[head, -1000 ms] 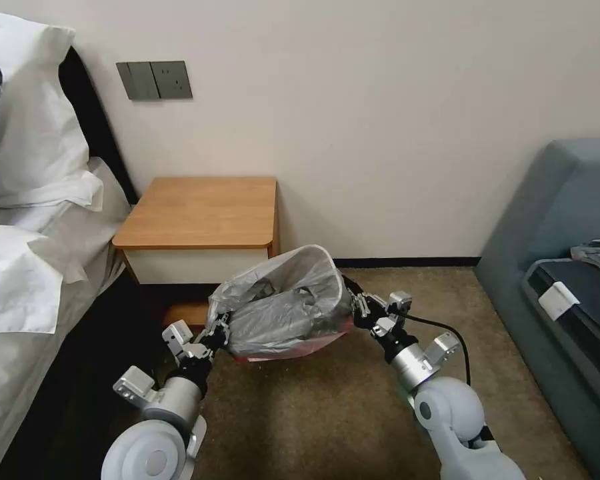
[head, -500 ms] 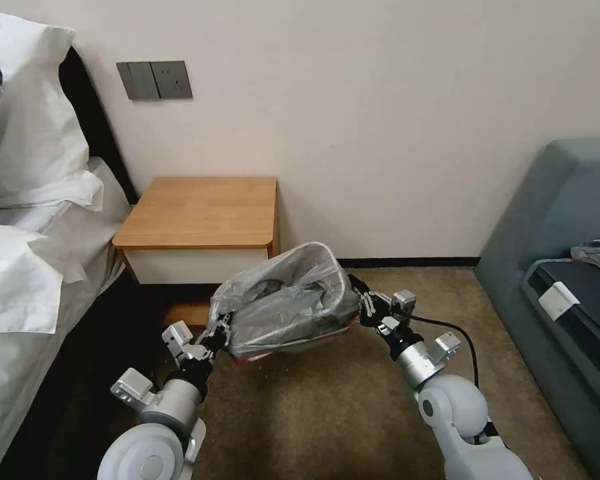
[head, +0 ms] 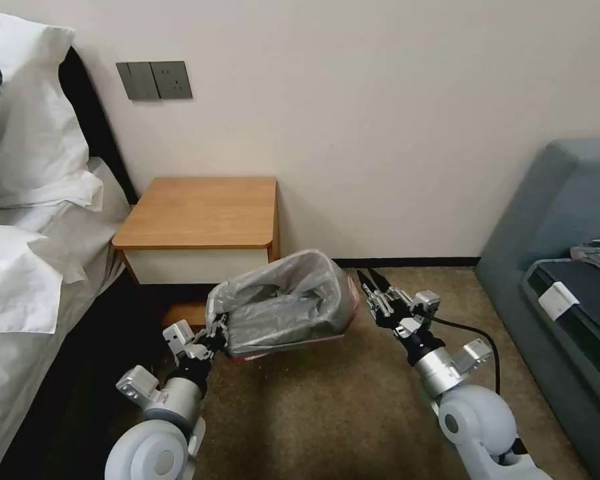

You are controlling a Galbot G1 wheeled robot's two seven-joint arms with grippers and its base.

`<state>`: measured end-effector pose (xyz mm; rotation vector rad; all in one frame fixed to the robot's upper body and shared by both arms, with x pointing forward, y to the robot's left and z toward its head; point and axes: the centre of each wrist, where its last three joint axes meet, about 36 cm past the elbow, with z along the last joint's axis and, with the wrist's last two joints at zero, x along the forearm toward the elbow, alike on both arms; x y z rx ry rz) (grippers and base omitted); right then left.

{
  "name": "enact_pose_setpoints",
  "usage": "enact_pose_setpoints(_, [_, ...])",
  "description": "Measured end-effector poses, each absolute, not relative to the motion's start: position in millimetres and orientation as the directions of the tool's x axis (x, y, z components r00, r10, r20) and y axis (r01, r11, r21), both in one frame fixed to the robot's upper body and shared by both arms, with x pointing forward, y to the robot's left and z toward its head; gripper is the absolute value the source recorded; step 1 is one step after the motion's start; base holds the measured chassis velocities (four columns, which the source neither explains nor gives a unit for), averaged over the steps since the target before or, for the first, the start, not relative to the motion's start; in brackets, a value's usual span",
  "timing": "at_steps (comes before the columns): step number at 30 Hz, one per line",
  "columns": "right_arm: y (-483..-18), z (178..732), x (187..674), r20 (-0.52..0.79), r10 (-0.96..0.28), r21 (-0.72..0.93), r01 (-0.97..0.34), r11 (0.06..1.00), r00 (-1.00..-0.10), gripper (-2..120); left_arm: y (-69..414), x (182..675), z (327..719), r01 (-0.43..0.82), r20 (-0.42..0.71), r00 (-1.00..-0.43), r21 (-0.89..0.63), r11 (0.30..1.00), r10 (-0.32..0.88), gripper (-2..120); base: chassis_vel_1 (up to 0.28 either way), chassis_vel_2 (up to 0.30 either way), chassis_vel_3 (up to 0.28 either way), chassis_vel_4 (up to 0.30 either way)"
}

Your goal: Pick up the garbage bag from the table and place it over the trash can.

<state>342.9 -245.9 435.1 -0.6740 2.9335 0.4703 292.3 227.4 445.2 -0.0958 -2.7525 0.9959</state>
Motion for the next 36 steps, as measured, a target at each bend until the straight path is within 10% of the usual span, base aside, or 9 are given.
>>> enact_pose_setpoints(11, [-226.7, 541.3, 325.8, -0.133, -0.672, 0.141, -0.685, 0.714, -0.728, 82, 224.7, 295.8, 432.1, 0.068, 0.167, -0.974, -0.422, 0.904, 0.151, 4, 0.0, 0.0, 0.0, 0.0])
enact_pose_setpoints(21, [-191.3, 531.4, 358.9, 0.208, -0.885, -0.147, -0.908, 0.392, -0.416, 43, 228.2, 301.1, 438.7, 0.152, 0.114, -0.976, -0.244, 0.958, 0.184, 3, 0.0, 0.0, 0.0, 0.0])
enact_pose_setpoints(36, [-152.9, 537.0, 395.8, 0.389, -0.779, -0.269, -0.869, 0.415, -0.492, 0, 226.1, 303.3, 437.9, 0.184, 0.069, -0.978, -0.174, 0.967, 0.199, 3, 0.0, 0.0, 0.0, 0.0])
